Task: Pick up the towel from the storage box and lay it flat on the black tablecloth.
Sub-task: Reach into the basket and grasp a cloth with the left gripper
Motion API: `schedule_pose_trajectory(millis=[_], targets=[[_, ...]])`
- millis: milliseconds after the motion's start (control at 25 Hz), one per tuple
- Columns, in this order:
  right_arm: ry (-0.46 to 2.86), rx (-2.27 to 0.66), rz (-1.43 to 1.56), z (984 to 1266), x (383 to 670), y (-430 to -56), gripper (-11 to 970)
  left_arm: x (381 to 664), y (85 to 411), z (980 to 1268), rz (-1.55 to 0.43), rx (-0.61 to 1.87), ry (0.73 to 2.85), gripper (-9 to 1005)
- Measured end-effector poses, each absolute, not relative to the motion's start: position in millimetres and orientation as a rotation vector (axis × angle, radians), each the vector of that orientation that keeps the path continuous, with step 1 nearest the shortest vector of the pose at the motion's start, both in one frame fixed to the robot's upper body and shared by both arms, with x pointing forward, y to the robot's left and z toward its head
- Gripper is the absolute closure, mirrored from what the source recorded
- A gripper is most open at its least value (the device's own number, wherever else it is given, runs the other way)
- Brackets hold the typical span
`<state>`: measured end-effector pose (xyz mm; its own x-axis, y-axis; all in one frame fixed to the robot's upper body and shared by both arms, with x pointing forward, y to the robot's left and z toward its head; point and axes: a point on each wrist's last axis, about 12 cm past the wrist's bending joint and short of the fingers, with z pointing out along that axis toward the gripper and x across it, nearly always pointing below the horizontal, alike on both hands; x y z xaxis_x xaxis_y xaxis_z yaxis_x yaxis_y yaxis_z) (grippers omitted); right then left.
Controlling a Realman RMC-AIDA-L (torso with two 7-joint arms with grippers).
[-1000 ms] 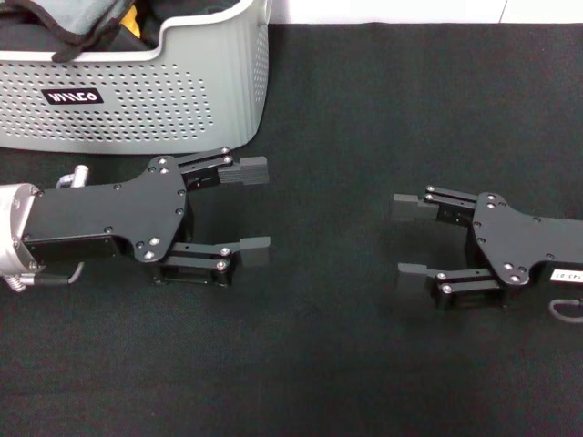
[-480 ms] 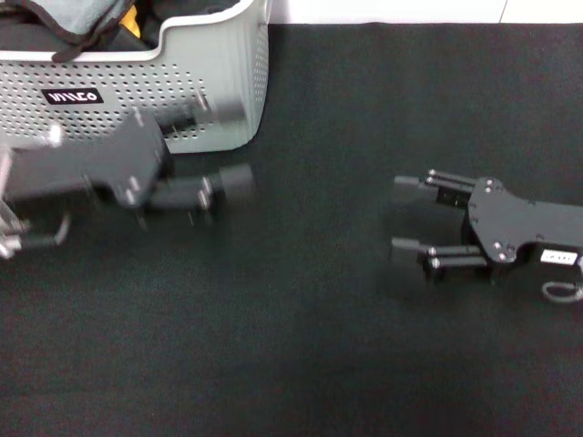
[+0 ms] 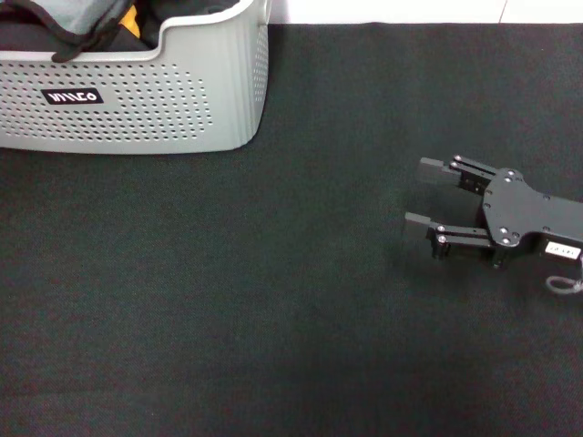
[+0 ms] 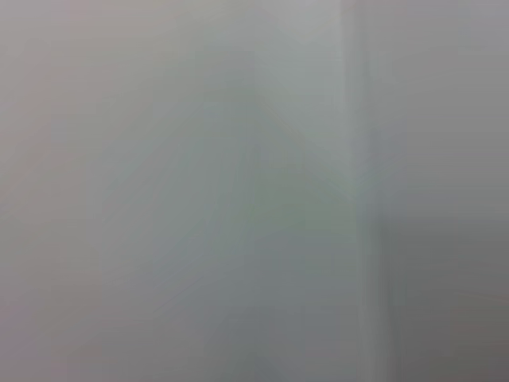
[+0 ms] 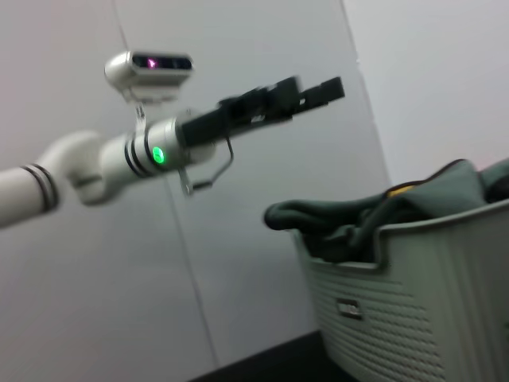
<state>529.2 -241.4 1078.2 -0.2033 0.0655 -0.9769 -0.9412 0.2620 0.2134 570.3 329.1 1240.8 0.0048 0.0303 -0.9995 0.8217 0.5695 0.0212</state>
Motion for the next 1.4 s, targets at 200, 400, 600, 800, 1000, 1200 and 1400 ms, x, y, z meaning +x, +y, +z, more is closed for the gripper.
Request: schedule_pose_trajectory(millis=[200,400,600,800,1000,1200,1400], targets=[[1.480,-0.832,1.124,1067,522,-243,74,588,338,1269,-0.453,0.680,1.575,138],[1.494,-0.815,1.106,1062,521,-241,74,604,324,1261,-0.298,0.726,1.745,142],[1.523,-0.800,1.086,1057,521,-237,74,613,300,1241,-0.136,0.803,1.865,146],[1.537,-0.798,1.085,1054,520,-233,75,613,286,1232,-0.119,0.836,1.896,211],[1.542,-0.800,1.082,1053,521,-231,74,611,284,1227,-0.096,0.871,1.917,266],[1.547,-0.802,1.084,1052,520,-231,74,607,284,1235,-0.084,0.864,1.899,289],[1.546,-0.802,1.089,1051,519,-229,74,602,285,1238,-0.087,0.881,1.911,311]])
